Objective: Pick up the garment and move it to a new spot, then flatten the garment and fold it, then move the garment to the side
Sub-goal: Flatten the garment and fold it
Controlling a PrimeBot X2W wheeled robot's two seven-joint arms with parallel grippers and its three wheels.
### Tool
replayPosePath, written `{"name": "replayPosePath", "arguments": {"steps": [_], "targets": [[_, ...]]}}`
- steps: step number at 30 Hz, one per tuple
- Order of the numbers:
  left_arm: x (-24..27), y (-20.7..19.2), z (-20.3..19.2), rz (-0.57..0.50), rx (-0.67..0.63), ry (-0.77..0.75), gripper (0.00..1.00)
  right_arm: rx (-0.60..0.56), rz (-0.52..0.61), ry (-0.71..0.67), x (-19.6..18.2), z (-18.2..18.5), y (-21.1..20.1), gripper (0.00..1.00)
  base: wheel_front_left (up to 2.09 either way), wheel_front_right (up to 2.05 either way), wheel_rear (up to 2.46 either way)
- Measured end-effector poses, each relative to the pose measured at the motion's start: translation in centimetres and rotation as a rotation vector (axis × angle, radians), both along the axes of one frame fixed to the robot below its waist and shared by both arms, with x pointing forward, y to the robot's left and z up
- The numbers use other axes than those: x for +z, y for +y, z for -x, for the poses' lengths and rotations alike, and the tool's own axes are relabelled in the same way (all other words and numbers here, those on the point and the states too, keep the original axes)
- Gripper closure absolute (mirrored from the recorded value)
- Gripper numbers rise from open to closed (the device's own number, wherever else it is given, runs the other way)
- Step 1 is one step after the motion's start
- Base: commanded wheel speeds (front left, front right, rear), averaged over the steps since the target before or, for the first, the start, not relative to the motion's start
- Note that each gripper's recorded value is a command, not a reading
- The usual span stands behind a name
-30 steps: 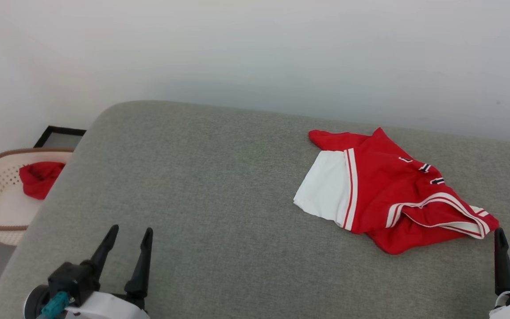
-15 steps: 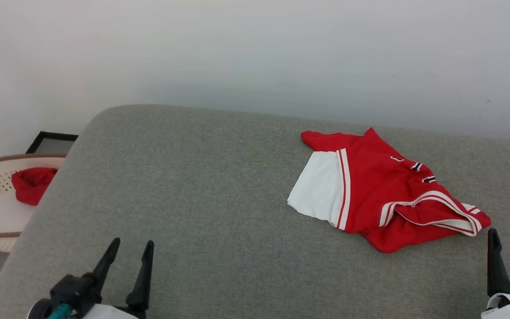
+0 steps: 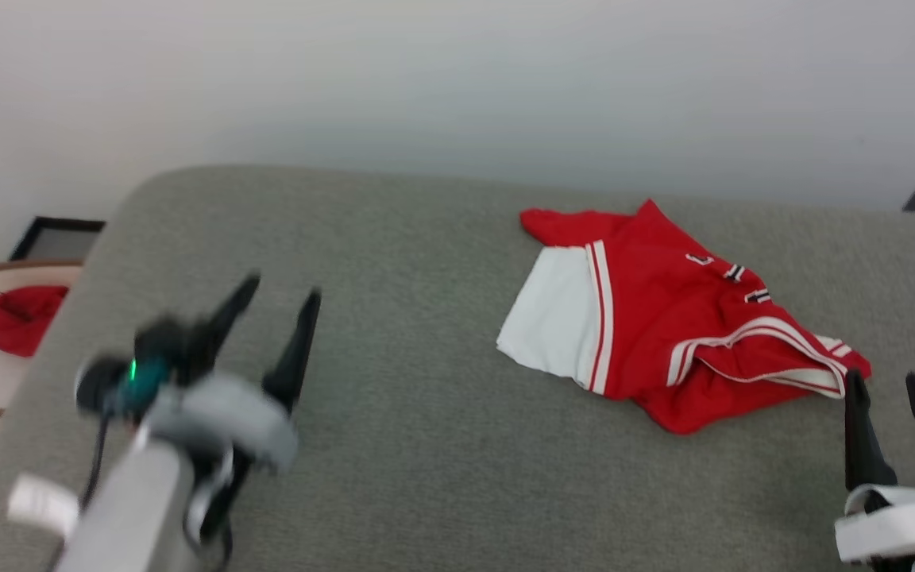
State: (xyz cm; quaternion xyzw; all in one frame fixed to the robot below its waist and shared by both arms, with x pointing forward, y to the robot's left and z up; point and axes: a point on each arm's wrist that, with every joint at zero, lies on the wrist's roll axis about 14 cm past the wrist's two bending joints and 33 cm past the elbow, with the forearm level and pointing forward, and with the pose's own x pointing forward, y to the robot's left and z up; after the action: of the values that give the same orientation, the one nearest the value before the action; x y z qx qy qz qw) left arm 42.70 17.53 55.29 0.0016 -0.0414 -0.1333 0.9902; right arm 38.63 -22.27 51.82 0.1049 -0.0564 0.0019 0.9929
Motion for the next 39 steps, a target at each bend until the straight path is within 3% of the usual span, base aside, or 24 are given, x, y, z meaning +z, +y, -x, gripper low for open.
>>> {"name": "replayPosePath", "arguments": {"steps": [4,7,12,16,25,28,32,33,34,36,39], "targets": [[0.9,-2.6,-4.7,-0.055,-0.085,0.093,0.0,-0.011,-0.016,0.001,-0.3,-1.0,-0.1,0.0,0.0,0.0,0.0],[-1.2,-5.1,-7.1,-0.077,-0.162,0.281,0.0,-0.031,-0.027,0.032,-1.4,-1.4,-0.5,0.0,0.0,0.0,0.0],[-7.1,-8.3,-7.8,-0.115,-0.283,0.689,0.0,-0.087,-0.049,0.055,-2.4,-1.5,-2.0,0.0,0.0,0.0,0.0],[-9.7,-10.4,-7.6,-0.141,-0.368,0.897,0.0,-0.126,-0.054,0.068,-3.0,-1.3,-3.0,0.0,0.0,0.0,0.0],[-13.8,-15.1,-7.8,-0.11,-0.505,1.099,0.0,-0.184,-0.054,0.107,-4.5,-1.7,-4.5,0.0,0.0,0.0,0.0],[-14.9,-16.1,-7.7,-0.055,-0.534,1.157,0.0,-0.196,-0.055,0.121,-5.0,-1.8,-4.8,0.0,0.0,0.0,0.0],[-15.9,-16.6,-8.2,-0.089,-0.549,1.165,0.0,-0.212,-0.049,0.141,-5.7,-1.7,-5.3,0.0,0.0,0.0,0.0],[-16.1,-16.8,-8.2,-0.07,-0.554,1.175,0.14,-0.216,-0.047,0.145,-5.8,-1.7,-5.4,0.0,0.0,0.0,0.0],[-16.1,-17.0,-8.2,-0.055,-0.559,1.182,0.51,-0.218,-0.046,0.146,-5.9,-1.7,-5.5,0.0,0.0,0.0,0.0],[-16.1,-17.1,-8.2,-0.038,-0.564,1.186,0.97,-0.219,-0.044,0.144,-5.8,-1.9,-5.5,0.0,0.0,0.0,0.0],[-16.0,-17.3,-7.8,-0.026,-0.575,1.192,1.0,-0.21,-0.042,0.141,-5.8,-2.2,-5.3,0.0,0.0,0.0,0.0]]}}
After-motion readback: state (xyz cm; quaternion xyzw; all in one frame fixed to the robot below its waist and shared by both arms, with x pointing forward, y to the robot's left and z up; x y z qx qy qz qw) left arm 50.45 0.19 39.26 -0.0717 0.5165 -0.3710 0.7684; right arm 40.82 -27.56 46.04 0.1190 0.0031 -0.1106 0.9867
